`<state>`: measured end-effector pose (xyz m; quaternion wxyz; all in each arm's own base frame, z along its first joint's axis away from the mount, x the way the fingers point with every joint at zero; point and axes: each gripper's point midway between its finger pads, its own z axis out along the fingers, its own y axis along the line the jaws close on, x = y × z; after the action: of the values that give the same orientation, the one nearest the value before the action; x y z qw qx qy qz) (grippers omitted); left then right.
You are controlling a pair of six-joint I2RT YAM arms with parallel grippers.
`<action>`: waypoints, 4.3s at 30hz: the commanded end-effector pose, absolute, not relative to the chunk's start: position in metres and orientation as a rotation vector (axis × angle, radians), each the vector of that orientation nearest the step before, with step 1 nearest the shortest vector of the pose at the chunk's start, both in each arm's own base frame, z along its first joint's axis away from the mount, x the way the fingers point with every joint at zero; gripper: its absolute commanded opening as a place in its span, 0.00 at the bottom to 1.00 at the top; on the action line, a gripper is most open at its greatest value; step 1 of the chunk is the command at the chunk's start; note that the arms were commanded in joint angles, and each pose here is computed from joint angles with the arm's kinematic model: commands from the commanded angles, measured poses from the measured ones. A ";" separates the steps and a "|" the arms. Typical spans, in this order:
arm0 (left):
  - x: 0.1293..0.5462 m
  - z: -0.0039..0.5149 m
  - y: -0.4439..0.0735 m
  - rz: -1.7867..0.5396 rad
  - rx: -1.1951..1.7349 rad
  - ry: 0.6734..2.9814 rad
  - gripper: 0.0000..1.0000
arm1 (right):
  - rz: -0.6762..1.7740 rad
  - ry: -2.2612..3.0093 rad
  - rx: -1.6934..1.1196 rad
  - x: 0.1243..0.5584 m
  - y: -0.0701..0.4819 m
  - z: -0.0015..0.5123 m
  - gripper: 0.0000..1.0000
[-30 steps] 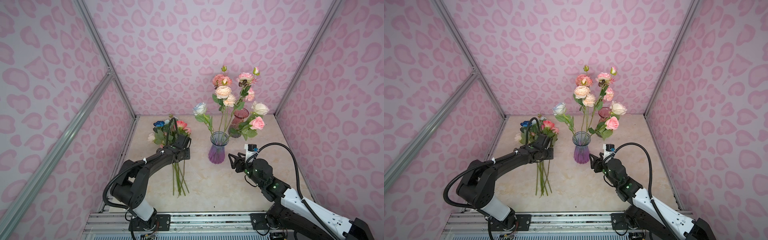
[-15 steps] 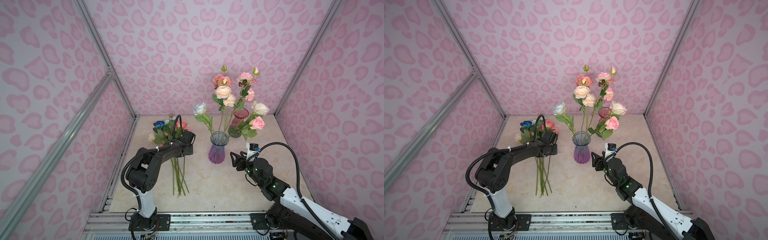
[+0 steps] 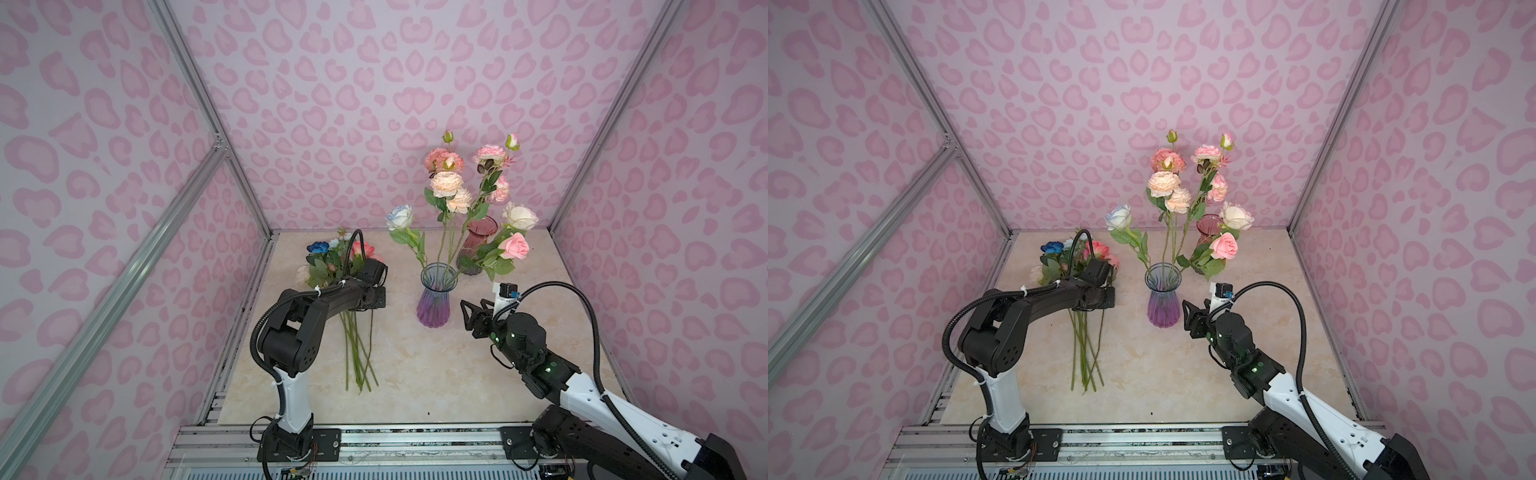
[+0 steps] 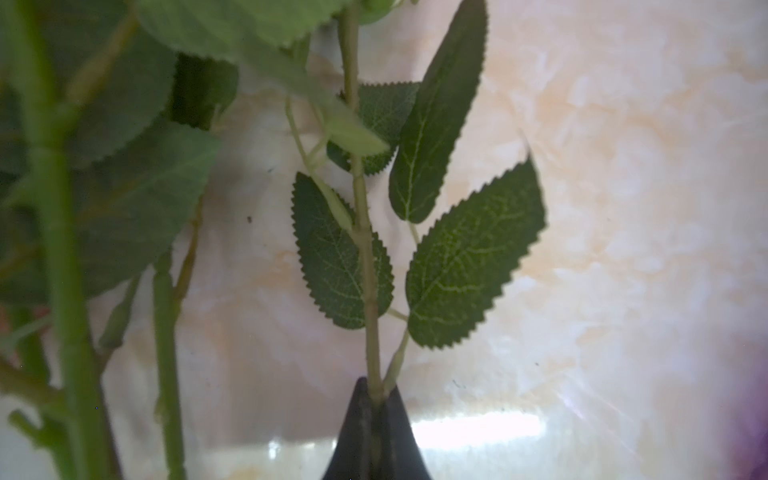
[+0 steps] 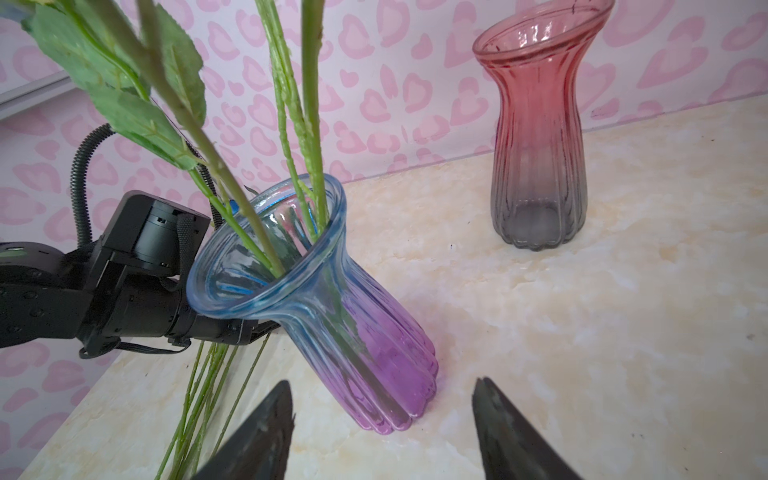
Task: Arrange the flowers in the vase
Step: 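Reach into the bunch and grasp a pink rose stem with the left gripper, then lift the pink rose upward out of the bunch with the left gripper, then carry the pink rose over the purple-blue vase with the left gripper, then lower the pink rose stem down into the purple-blue vase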
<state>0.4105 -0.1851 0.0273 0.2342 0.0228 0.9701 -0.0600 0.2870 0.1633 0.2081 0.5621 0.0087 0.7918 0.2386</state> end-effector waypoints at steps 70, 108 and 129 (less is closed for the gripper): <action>0.292 0.545 -0.348 -0.787 0.445 0.939 0.03 | 0.556 1.786 0.034 0.259 0.133 0.244 0.68; 0.349 0.360 -0.387 -0.731 0.454 1.397 0.07 | 0.559 1.803 0.022 0.256 0.133 0.233 0.69; 0.337 0.362 -0.372 -0.743 0.451 1.449 0.54 | 0.561 1.797 0.025 0.257 0.133 0.238 0.70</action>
<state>0.3394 -0.3754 0.3545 0.6606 0.2026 0.6449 -0.3267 0.2560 0.1332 0.2332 0.5826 0.0089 0.7760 0.2414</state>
